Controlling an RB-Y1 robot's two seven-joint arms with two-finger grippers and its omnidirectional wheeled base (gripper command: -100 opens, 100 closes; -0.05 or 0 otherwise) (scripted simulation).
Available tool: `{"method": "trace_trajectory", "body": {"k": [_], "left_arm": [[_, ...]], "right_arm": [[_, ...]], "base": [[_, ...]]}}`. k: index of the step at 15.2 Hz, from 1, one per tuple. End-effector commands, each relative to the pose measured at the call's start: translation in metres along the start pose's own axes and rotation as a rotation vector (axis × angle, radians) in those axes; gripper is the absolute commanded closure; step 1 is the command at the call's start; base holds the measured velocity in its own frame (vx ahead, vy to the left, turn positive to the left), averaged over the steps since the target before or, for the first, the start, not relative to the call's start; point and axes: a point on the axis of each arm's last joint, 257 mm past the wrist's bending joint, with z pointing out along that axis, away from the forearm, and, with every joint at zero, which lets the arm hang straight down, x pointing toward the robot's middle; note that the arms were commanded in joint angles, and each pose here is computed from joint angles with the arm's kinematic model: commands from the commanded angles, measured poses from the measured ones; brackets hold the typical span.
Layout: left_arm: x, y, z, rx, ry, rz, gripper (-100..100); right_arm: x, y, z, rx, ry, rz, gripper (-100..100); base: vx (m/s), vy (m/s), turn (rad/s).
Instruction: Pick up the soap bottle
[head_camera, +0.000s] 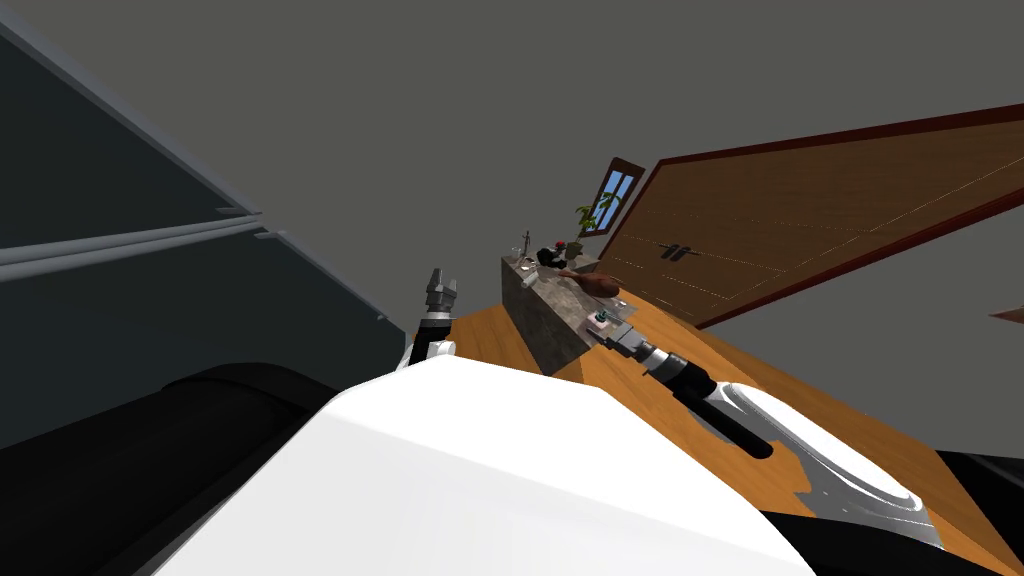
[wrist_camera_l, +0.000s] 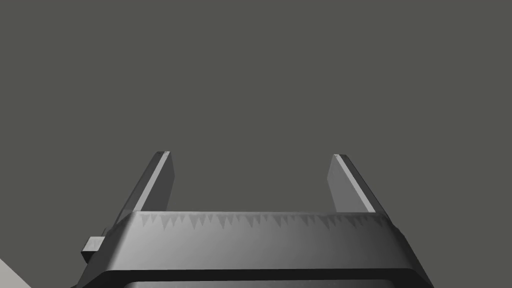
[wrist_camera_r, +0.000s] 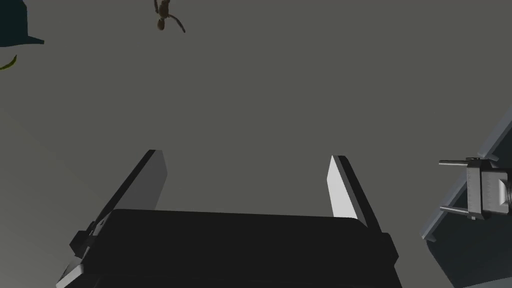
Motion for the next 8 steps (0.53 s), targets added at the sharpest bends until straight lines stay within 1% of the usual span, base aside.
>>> {"method": "trace_trajectory", "body": {"k": [1,2,4,5,7,8], "left_arm": [[0.0,0.0,0.0,0.0,0.0,0.0,0],[0.0,0.0,0.0,0.0,0.0,0.0,0],[0.0,0.0,0.0,0.0,0.0,0.0,0],[0.0,0.0,0.0,0.0,0.0,0.0,0],[0.0,0.0,0.0,0.0,0.0,0.0,0],[0.0,0.0,0.0,0.0,0.0,0.0,0]], "right_arm": [[0.003,-0.001,-0.001,-0.025,0.03,-0.04,-100],[0.013,-0.004,-0.006,-0.043,0.071,-0.092,-100],[0.013,-0.005,-0.005,-0.06,0.085,-0.11,-100],[0.022,-0.009,-0.01,-0.083,0.128,-0.165,-100],[0.022,-0.01,-0.01,-0.096,0.138,-0.179,-100],[0.031,-0.014,-0.015,-0.12,0.181,-0.232,-100]], "base": [[0.011,0.011,0.002],[0.012,0.013,0.012],[0.01,0.011,0.012],[0.011,0.011,0.018],[0.01,0.011,0.012],[0.011,0.01,0.019]]}}
